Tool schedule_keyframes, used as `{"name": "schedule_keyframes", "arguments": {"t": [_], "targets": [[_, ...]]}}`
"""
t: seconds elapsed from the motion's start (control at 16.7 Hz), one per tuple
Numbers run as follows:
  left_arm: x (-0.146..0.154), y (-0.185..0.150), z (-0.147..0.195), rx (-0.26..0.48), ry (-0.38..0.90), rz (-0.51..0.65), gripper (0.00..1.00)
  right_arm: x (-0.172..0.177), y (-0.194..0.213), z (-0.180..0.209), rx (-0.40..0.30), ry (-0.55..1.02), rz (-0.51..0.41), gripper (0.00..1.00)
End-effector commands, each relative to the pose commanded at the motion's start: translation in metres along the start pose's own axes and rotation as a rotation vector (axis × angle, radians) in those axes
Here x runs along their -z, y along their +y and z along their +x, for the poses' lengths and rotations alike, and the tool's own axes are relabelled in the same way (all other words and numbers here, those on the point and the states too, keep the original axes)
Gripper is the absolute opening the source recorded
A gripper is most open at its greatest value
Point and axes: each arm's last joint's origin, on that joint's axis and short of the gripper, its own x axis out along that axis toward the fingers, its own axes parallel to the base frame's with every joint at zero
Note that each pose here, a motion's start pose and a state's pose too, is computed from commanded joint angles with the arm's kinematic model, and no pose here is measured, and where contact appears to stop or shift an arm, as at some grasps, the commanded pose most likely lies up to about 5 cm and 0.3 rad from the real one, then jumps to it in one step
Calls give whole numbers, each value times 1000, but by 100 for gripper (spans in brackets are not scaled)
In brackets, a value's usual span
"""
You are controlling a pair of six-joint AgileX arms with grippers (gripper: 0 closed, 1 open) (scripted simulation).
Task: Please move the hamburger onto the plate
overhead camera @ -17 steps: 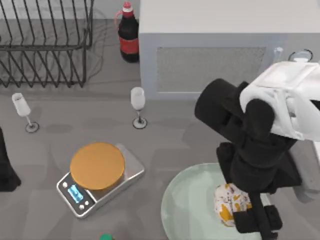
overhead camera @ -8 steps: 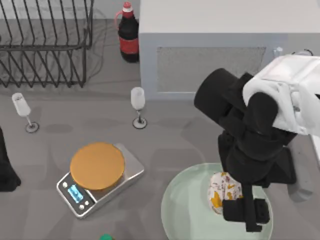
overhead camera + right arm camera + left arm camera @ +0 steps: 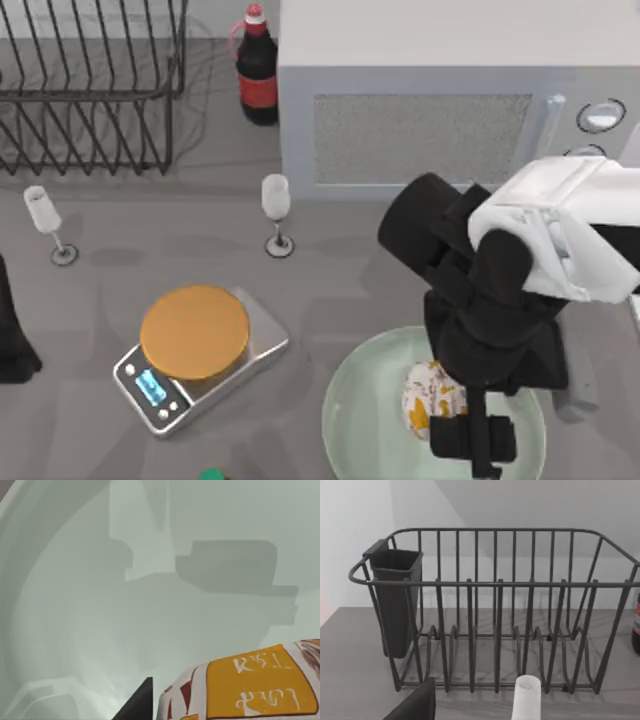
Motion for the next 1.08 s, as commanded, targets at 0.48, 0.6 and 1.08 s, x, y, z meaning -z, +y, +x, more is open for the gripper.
{"name": "schedule_keyframes", "arguments": {"t": [0.48,0.6,1.08], "targets": [[0,0,0,0,0,0,100,0,0,5,3,-3,0,23],[0,0,0,0,0,0,100,0,0,5,3,-3,0,38],[0,0,0,0,0,0,100,0,0,5,3,-3,0,98]]}}
